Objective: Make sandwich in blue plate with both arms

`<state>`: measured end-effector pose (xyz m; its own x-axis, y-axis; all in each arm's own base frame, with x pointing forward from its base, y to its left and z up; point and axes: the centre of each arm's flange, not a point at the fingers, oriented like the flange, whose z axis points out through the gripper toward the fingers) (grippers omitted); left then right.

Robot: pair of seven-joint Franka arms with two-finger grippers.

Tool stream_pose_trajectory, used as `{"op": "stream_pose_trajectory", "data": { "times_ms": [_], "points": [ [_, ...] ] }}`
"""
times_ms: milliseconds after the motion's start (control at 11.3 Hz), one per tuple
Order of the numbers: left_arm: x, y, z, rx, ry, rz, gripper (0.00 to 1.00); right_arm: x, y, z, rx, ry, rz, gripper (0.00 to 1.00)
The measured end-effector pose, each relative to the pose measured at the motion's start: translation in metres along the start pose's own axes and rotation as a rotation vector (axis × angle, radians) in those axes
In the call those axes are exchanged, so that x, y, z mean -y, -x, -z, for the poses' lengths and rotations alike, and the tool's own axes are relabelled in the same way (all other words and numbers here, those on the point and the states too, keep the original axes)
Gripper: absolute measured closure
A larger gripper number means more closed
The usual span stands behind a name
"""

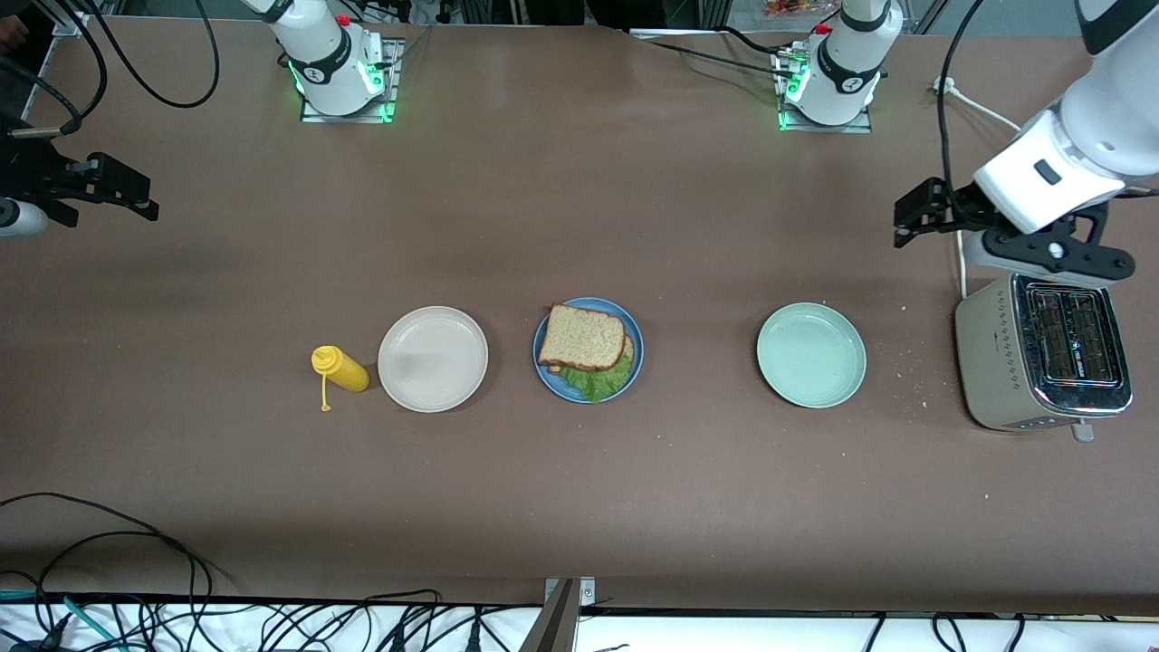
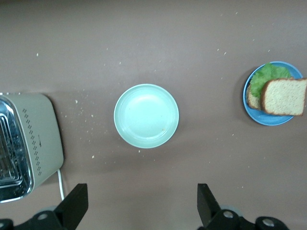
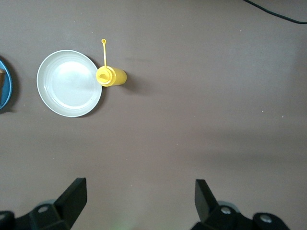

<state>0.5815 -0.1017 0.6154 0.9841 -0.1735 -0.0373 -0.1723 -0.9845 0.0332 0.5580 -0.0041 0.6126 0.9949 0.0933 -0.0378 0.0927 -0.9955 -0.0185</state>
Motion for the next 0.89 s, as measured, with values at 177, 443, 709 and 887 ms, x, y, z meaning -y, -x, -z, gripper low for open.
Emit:
{"op": "stream_pose_trajectory", "data": {
  "times_ms": [177,443,709,887],
  "points": [
    [0.0,0.012,-0.007,0.007,-0.012,0.011,0.0,0.0,0.0,0.0,0.0,0.0,0.0,0.0],
    [0.013,0.036,-0.012,-0.007,-0.023,0.043,0.0,0.0,0.0,0.0,0.0,0.0,0.0,0.0],
    [0.023,0.044,-0.015,0.0,-0.024,0.061,0.0,0.0,0.0,0.0,0.0,0.0,0.0,0.0],
    [0.021,0.044,-0.015,0.001,-0.024,0.059,0.0,0.0,0.0,0.0,0.0,0.0,0.0,0.0]
  ]
}}
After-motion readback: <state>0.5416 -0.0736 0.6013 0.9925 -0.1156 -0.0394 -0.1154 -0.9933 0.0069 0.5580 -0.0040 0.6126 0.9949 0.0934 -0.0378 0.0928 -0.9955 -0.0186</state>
